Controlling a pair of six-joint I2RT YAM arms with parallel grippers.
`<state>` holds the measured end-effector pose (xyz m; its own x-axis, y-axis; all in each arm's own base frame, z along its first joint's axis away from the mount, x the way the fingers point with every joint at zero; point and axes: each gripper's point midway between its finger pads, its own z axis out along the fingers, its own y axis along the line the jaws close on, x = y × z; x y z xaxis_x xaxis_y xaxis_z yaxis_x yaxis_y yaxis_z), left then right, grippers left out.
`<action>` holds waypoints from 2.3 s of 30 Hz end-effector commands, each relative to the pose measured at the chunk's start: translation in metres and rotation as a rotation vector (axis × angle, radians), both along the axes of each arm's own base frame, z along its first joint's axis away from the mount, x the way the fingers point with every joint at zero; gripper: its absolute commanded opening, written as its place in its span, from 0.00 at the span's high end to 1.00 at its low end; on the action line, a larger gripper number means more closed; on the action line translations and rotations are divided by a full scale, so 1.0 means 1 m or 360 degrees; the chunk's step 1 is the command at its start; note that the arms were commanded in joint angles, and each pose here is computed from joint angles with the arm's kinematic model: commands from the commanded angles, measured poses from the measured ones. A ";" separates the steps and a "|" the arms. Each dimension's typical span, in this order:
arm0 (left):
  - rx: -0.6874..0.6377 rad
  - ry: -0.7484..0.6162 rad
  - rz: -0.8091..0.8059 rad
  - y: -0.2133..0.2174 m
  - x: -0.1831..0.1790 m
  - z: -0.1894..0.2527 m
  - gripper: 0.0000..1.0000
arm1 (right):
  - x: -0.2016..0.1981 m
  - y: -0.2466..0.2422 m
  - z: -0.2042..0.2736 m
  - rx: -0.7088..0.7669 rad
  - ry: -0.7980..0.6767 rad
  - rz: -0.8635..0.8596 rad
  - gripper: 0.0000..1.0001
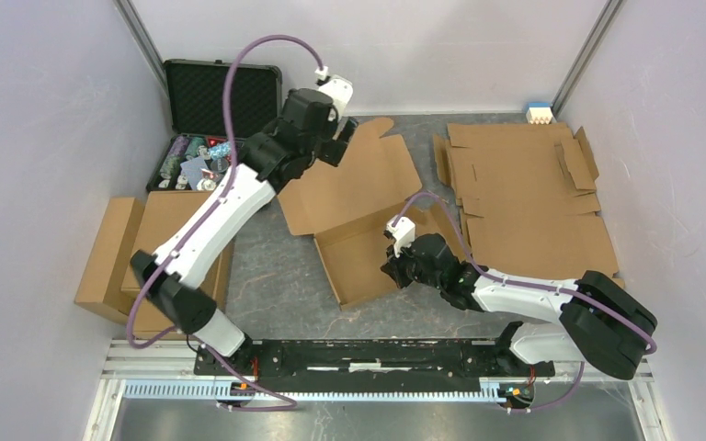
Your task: Fold the paper box
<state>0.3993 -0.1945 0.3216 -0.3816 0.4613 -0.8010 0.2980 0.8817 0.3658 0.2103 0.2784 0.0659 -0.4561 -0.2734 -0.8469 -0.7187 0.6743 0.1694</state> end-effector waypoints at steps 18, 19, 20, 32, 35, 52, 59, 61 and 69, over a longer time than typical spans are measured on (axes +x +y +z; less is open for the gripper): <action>-0.1194 0.0467 0.0425 0.030 -0.155 -0.190 0.06 | 0.026 -0.060 0.053 -0.0098 -0.0302 -0.0324 0.44; -0.1204 0.0480 0.0442 0.029 -0.156 -0.199 0.09 | 0.028 -0.068 0.054 -0.0112 -0.0313 -0.0375 0.38; -0.1210 0.0487 0.0460 0.029 -0.155 -0.205 0.12 | 0.029 -0.074 0.054 -0.0119 -0.0320 -0.0412 0.36; -0.1222 0.0587 0.0391 0.005 -0.145 -0.236 0.22 | 0.034 -0.136 0.056 -0.0205 -0.0354 -0.0788 0.15; -0.1172 0.0634 0.0411 0.006 -0.146 -0.250 0.34 | 0.033 -0.145 0.056 -0.0209 -0.0359 -0.0849 0.12; -0.0662 0.0522 0.0343 0.035 -0.131 -0.255 0.90 | 0.028 -0.145 0.049 -0.0143 -0.0092 -0.0840 0.02; -0.0718 0.0481 0.0386 0.035 -0.128 -0.256 0.84 | 0.014 -0.155 0.029 -0.0062 0.0082 -0.0921 0.02; -0.0696 0.0451 0.0391 0.038 -0.126 -0.255 0.82 | 0.013 -0.160 0.028 -0.0074 0.0051 -0.0941 0.02; -0.0696 0.0369 0.0333 0.039 -0.123 -0.251 0.62 | 0.009 -0.166 -0.003 -0.0149 0.0104 -0.0966 0.21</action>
<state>0.2662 -0.1552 0.0567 -0.6836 -0.0282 -0.7293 0.0940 0.9875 -0.1263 0.2173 0.1114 0.0728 -0.5920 -0.0417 -0.8048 -0.2126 0.9714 0.1060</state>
